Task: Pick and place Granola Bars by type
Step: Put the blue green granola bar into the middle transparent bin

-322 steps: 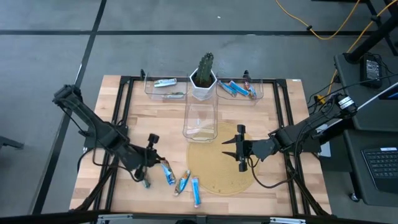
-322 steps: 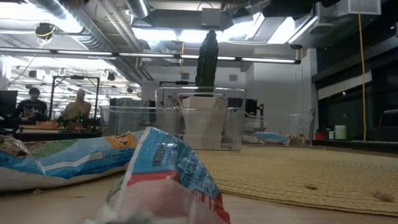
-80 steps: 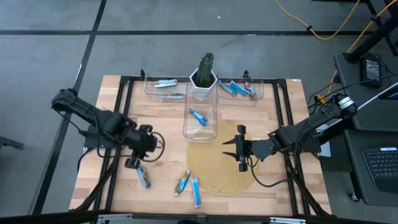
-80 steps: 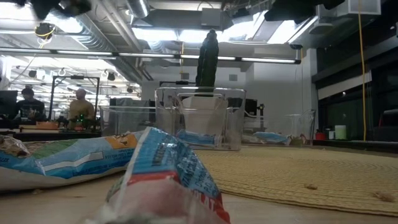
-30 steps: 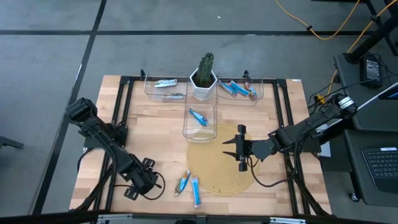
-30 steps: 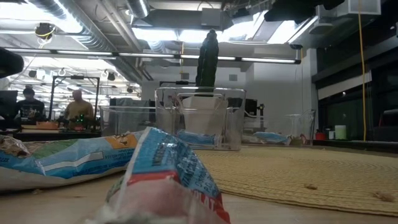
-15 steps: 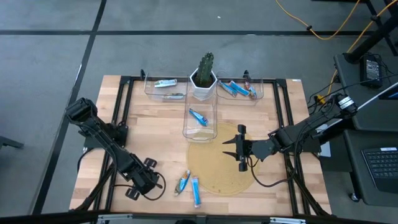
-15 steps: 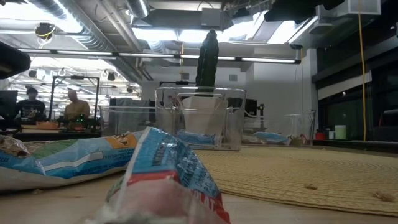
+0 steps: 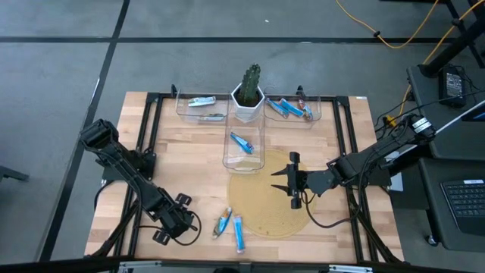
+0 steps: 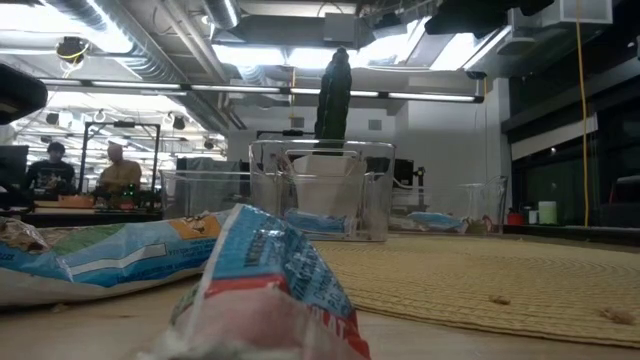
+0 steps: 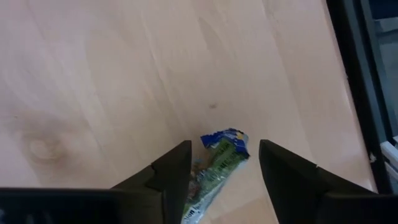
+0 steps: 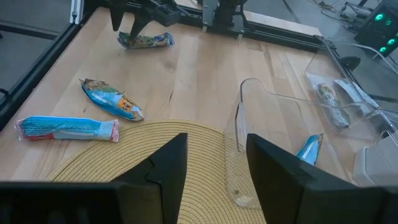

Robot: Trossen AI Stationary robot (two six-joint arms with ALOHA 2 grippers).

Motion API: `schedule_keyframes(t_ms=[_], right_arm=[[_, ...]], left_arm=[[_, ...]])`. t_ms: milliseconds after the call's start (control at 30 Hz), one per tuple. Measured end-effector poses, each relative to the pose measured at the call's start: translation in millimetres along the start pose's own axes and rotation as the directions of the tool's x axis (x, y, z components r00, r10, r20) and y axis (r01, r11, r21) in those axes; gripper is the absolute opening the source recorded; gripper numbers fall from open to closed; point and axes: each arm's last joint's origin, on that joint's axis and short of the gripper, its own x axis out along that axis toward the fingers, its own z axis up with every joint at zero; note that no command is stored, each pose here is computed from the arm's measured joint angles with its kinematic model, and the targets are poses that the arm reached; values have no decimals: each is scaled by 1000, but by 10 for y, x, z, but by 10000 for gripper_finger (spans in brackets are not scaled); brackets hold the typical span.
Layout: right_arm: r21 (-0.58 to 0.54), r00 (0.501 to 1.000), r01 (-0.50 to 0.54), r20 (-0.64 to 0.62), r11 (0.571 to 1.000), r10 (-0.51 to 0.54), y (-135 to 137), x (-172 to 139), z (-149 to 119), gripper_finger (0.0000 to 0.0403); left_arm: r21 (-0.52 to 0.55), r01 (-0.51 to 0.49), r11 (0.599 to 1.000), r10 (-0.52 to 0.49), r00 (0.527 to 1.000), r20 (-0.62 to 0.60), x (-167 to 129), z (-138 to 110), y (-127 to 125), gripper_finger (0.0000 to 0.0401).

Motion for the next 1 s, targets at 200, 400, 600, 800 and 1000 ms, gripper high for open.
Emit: schedule_keyframes(t_ms=[200, 400, 600, 800, 1000], right_arm=[[1, 1000, 0, 0, 1000, 0, 0, -1, 0, 168], [0, 1000, 0, 0, 1000, 0, 0, 0, -1, 168], [0, 1000, 0, 0, 1000, 0, 0, 0, 0, 168], [0, 1000, 0, 0, 1000, 0, 0, 0, 0, 168], [0, 1000, 0, 0, 1000, 0, 0, 0, 0, 168]], left_arm=[[9, -25, 1000, 26, 999, -28, 87, -14, 0, 208], [16, -22, 1000, 23, 998, -64, 194, -20, -5, 219], [13, -24, 1000, 25, 998, -65, 201, -16, 3, 196], [15, -19, 1000, 20, 997, -68, 201, -18, 1, 128], [41, -11, 999, 13, 998, -59, 173, -14, 1, 43]])
